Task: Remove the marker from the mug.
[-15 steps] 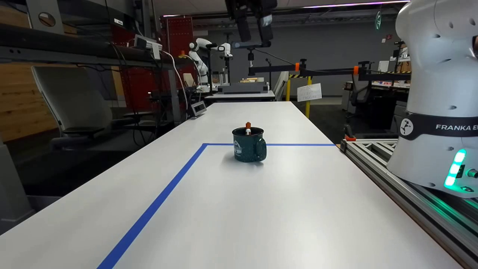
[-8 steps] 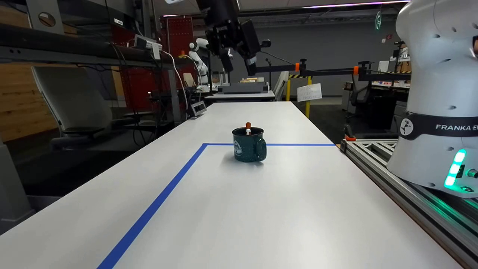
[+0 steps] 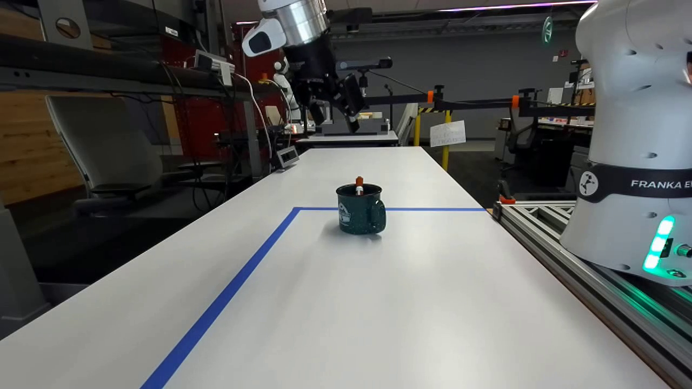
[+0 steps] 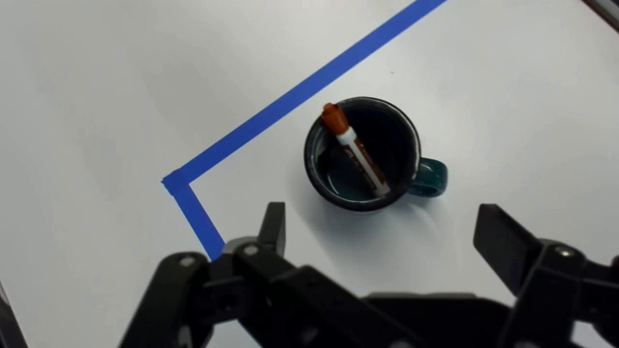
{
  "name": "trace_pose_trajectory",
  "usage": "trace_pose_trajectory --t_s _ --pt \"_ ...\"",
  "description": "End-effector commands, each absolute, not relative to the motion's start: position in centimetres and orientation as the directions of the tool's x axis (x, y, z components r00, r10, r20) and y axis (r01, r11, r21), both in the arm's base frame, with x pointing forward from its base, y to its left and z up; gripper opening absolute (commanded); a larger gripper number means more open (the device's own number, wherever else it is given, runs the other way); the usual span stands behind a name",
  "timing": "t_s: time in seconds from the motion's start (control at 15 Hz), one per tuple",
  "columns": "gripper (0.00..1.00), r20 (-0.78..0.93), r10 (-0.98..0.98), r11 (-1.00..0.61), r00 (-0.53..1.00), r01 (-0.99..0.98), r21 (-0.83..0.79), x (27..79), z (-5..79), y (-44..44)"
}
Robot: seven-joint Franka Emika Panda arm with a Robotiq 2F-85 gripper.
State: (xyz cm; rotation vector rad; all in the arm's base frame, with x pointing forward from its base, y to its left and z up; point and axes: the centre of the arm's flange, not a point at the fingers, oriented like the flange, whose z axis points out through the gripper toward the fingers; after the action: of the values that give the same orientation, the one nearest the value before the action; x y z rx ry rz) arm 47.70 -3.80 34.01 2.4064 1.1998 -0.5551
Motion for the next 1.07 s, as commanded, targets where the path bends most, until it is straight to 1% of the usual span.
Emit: trace_pose_trajectory --t_s 0.0,0.07,0.47,1.0 --pt "1.00 -0.536 0.654 -0.514 0.534 0.833 0.204 48.6 31.4 -6.4" --pt "1.00 -0.524 0.658 -0.533 0.540 0.826 0.182 48.1 32.7 -5.3" --pt "1.00 -0.541 0.661 -0.518 0.520 0.838 0.173 48.2 31.1 -6.3" --pt "1.00 -0.584 0.663 -0.479 0.468 0.865 0.149 46.0 28.3 -9.3"
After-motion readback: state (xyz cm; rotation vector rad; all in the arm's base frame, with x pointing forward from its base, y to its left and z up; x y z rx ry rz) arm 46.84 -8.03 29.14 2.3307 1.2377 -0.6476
